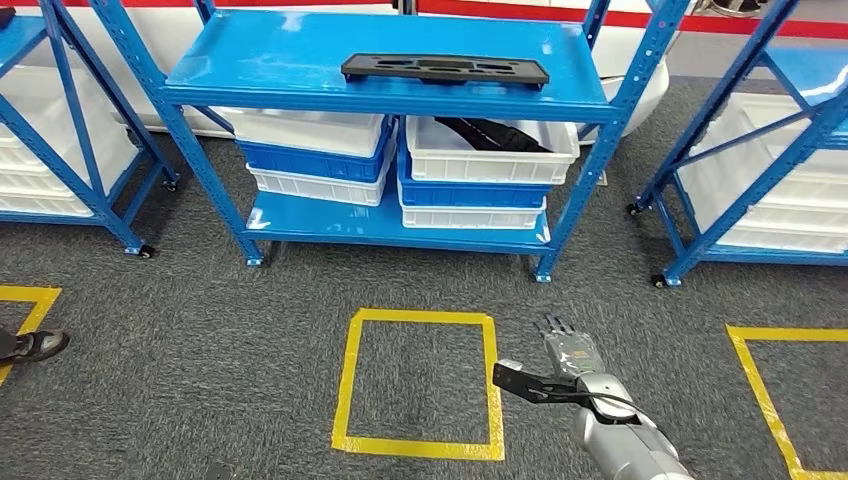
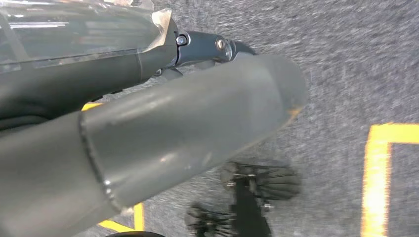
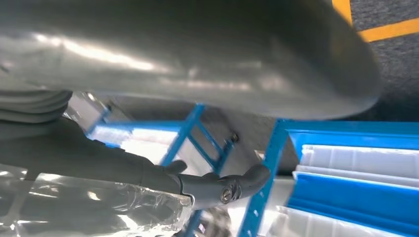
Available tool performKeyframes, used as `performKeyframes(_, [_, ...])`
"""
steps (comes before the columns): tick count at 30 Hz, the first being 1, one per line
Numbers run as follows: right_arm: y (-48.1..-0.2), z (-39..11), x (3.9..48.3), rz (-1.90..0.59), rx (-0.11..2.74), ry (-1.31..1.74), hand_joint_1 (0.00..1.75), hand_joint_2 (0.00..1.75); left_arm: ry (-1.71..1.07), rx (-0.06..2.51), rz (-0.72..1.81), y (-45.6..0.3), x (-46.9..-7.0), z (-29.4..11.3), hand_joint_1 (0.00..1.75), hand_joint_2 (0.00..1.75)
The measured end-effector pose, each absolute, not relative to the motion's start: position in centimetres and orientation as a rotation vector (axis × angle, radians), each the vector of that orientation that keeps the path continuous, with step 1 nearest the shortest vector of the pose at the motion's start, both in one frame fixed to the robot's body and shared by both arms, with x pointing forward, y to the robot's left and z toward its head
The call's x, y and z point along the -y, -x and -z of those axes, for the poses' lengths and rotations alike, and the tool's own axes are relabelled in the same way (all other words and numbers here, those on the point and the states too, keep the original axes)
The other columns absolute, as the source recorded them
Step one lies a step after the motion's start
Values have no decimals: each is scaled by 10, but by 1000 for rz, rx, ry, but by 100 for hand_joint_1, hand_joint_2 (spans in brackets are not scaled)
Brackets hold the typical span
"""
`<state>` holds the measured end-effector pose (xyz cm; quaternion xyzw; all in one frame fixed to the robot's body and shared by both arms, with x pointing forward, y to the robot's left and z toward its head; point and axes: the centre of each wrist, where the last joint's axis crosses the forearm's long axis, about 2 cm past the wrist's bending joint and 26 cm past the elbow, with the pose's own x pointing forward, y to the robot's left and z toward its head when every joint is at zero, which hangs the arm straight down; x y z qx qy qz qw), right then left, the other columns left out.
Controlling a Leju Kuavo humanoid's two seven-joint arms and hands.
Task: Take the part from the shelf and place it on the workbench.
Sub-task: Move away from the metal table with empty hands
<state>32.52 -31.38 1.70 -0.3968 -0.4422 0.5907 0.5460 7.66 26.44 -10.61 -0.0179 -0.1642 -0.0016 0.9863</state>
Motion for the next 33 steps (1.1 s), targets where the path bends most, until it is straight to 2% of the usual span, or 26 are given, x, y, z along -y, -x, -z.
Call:
performKeyframes(4, [-298,2,346,-1138,956,865,0,0,34,331,9,-78,-264,106,0,0])
performKeyframes(10, [-211,51,389,-726,723,606,0,0,32,322,19,-76,-262,106,0,0])
performKeyframes(13, [-173,68,393,-612,618,547,0,0,32,326,23,-79,-262,106,0,0])
performKeyframes(20, [-116,89,381,-347,415,432,0,0,21,337,29,-88,-260,104,0,0])
performKeyframes(24, [-81,100,364,-265,283,353,0,175,15,331,38,-88,-262,104,0,0])
performKeyframes(30, [-64,105,350,-205,186,316,0,175,13,326,43,-89,-263,104,0,0])
performKeyframes(33, [-61,106,348,-165,161,311,0,44,14,330,43,-91,-263,103,0,0])
